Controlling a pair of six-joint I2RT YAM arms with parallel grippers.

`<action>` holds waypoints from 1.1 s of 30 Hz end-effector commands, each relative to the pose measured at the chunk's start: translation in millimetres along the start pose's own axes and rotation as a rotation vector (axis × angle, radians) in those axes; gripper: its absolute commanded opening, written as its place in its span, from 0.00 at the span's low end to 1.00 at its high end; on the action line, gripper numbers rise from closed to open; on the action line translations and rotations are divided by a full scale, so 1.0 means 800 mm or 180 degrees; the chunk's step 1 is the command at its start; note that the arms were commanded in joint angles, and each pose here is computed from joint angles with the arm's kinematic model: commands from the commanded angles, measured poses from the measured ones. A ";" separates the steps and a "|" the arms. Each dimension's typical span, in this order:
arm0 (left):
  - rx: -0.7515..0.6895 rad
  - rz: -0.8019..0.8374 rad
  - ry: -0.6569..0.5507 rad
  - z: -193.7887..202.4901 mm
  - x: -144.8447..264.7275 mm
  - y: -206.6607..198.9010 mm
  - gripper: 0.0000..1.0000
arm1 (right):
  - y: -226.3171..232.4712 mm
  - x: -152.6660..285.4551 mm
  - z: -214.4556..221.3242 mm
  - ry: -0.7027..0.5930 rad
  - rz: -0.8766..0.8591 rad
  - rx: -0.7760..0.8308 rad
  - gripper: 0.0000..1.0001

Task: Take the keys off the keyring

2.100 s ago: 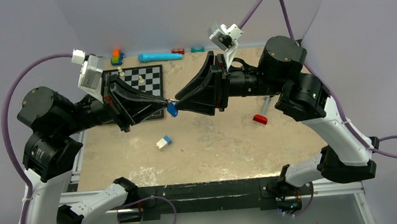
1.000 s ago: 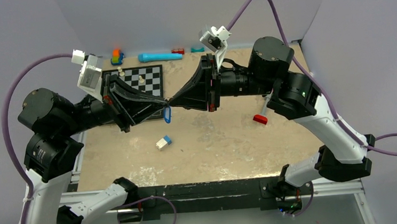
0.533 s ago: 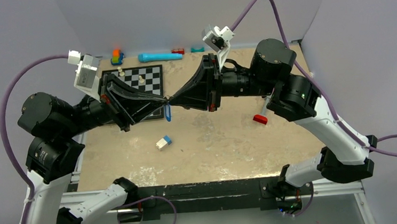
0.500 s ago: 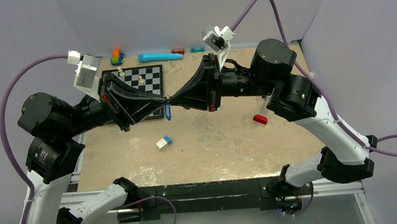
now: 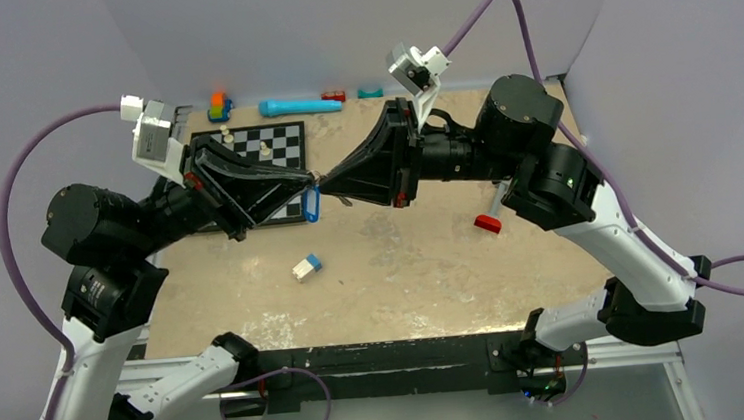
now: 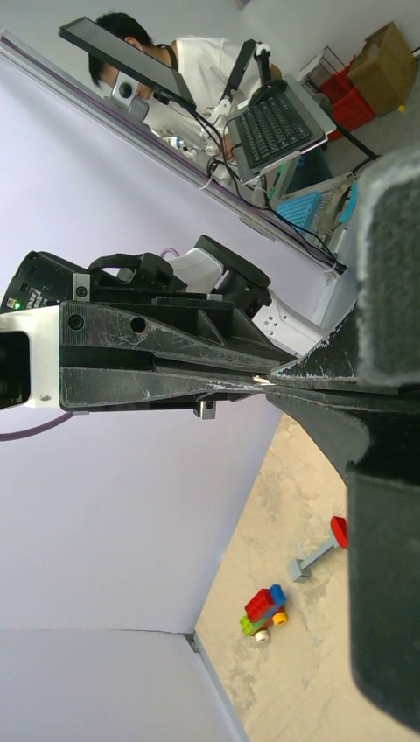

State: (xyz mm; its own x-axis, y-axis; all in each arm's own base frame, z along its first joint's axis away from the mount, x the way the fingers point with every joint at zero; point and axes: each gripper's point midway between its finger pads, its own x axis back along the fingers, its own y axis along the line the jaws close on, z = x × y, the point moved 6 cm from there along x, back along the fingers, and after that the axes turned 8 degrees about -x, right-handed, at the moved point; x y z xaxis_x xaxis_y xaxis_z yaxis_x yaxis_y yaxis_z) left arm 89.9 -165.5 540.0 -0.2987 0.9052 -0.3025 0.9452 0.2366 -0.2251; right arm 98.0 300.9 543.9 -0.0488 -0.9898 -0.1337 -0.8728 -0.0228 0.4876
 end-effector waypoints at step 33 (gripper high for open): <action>0.0021 0.0056 -0.0310 -0.015 -0.002 -0.005 0.00 | 0.022 -0.004 -0.031 -0.0207 -0.0177 0.0118 0.46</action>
State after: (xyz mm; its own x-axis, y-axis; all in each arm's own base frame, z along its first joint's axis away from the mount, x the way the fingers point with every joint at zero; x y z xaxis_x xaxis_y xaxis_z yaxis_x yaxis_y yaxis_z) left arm 91.3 -165.2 546.3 -0.3052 0.8801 -0.3638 0.9448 0.2319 -0.2317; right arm 94.6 297.6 563.8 -0.0364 -0.9834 -0.1776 -0.8826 -0.0517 0.4674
